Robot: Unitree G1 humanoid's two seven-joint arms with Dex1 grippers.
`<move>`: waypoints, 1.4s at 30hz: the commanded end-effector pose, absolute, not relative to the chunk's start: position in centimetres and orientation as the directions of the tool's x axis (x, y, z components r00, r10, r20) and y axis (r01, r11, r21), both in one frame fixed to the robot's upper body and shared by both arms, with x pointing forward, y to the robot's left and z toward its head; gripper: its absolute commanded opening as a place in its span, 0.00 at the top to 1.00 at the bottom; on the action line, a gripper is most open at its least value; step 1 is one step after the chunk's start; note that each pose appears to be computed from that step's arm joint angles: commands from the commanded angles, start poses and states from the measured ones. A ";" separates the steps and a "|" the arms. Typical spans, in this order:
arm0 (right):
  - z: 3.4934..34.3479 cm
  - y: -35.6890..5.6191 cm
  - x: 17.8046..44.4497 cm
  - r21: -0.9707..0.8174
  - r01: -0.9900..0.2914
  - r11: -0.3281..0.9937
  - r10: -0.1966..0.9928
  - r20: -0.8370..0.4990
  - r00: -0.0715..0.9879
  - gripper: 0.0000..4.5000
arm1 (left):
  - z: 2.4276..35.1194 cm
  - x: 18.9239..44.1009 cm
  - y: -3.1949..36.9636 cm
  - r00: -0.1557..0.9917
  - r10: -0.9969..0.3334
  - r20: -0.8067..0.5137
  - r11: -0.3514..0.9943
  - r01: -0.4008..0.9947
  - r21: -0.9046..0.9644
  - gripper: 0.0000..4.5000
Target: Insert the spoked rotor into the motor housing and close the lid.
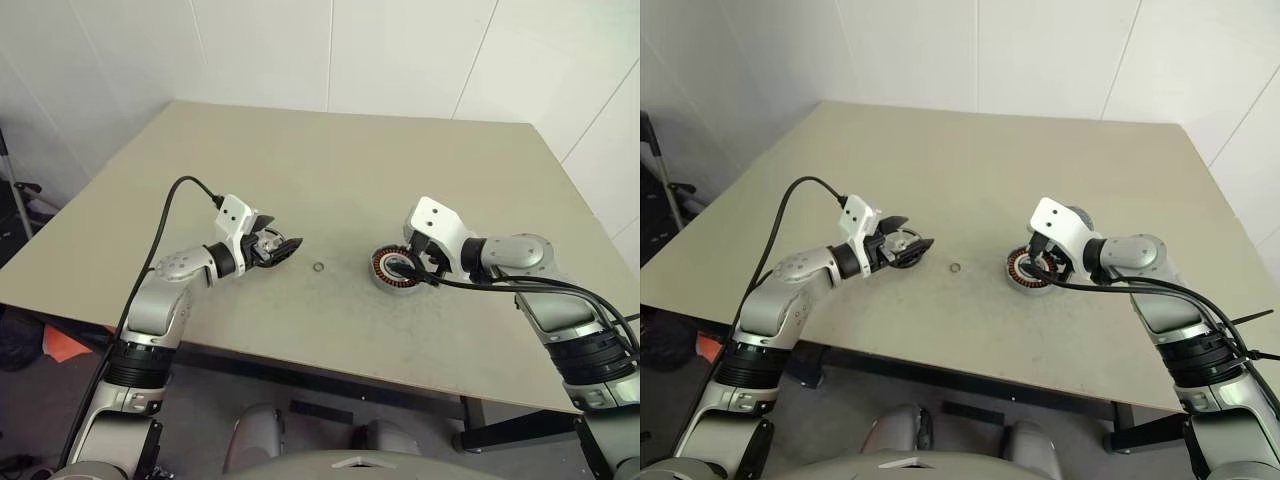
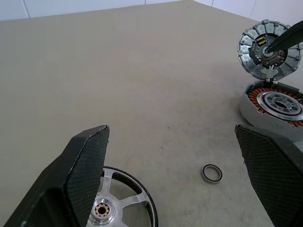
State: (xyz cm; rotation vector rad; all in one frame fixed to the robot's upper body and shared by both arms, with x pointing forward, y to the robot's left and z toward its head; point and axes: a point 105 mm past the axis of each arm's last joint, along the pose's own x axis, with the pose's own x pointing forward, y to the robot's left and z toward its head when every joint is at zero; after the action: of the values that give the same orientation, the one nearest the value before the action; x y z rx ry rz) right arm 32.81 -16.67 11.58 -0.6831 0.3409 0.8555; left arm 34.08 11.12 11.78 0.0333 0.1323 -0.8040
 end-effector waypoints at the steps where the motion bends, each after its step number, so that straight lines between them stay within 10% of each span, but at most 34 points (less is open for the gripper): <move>1: 13.5 -16.4 33.1 -0.469 -0.762 0.446 0.587 -0.490 0.645 0.00 | 13.3 34.3 11.0 0.689 -0.719 -0.085 0.690 0.723 0.023 0.00; 42: 12.0 -16.4 31.0 -0.441 -0.840 0.316 0.599 -0.594 0.537 0.00 | 12.9 34.2 11.0 0.693 -0.715 -0.094 0.695 0.719 0.019 0.00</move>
State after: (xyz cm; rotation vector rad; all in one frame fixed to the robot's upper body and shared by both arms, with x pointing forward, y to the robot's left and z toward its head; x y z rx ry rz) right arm 31.27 -17.01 10.92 -0.7351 0.3978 0.9402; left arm 34.07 11.13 11.64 0.0357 0.1361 -0.7993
